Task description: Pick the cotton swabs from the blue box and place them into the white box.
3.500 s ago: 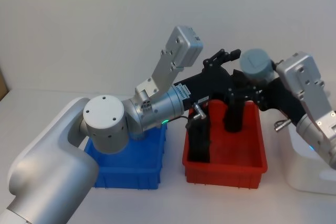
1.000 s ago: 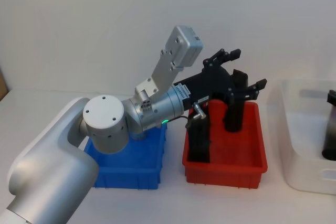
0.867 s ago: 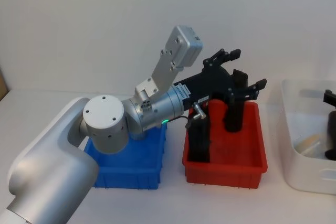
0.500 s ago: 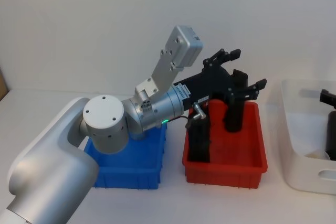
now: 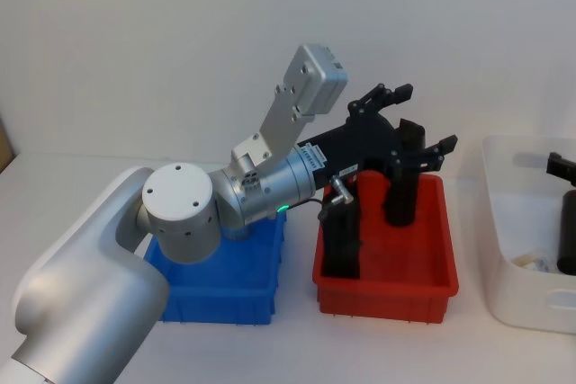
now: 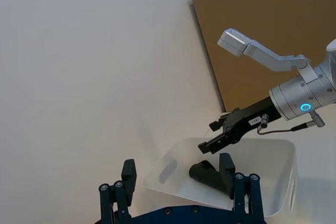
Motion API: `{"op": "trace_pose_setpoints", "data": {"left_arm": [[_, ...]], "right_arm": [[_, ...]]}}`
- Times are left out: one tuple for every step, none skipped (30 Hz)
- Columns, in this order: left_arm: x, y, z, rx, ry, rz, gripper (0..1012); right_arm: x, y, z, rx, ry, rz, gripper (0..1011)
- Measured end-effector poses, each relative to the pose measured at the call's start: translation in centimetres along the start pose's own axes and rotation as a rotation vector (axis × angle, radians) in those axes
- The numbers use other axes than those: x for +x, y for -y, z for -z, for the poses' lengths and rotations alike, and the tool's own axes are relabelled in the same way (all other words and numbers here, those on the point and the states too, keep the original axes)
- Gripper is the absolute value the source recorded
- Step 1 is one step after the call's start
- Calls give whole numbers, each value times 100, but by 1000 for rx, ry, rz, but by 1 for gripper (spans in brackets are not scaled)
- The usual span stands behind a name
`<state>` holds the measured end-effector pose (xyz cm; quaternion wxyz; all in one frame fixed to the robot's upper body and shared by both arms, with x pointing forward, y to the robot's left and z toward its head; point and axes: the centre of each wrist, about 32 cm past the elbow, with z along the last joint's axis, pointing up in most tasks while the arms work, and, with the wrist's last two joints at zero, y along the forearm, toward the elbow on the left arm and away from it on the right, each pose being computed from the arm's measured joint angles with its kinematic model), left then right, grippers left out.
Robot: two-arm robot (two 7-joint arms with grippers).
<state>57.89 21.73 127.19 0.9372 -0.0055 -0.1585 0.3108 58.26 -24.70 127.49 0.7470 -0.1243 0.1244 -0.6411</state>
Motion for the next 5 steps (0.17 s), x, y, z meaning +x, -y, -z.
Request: {"op": "trace_pose_setpoints", "data": {"left_arm": [[0,0,0,0,0,0,1004],[0,0,0,0,0,0,1004],[0,0,0,0,0,0,1004],[0,0,0,0,0,0,1004],[0,0,0,0,0,0,1004]], "right_arm": [[0,0,-1,0,0,-1,1002],[0,1,-2,0,0,-1,1002],[0,1,-2,0,0,-1,1001],[0,1,-2,0,0,-1,1001],[0,1,-3,0,-1,-2,1002]]}}
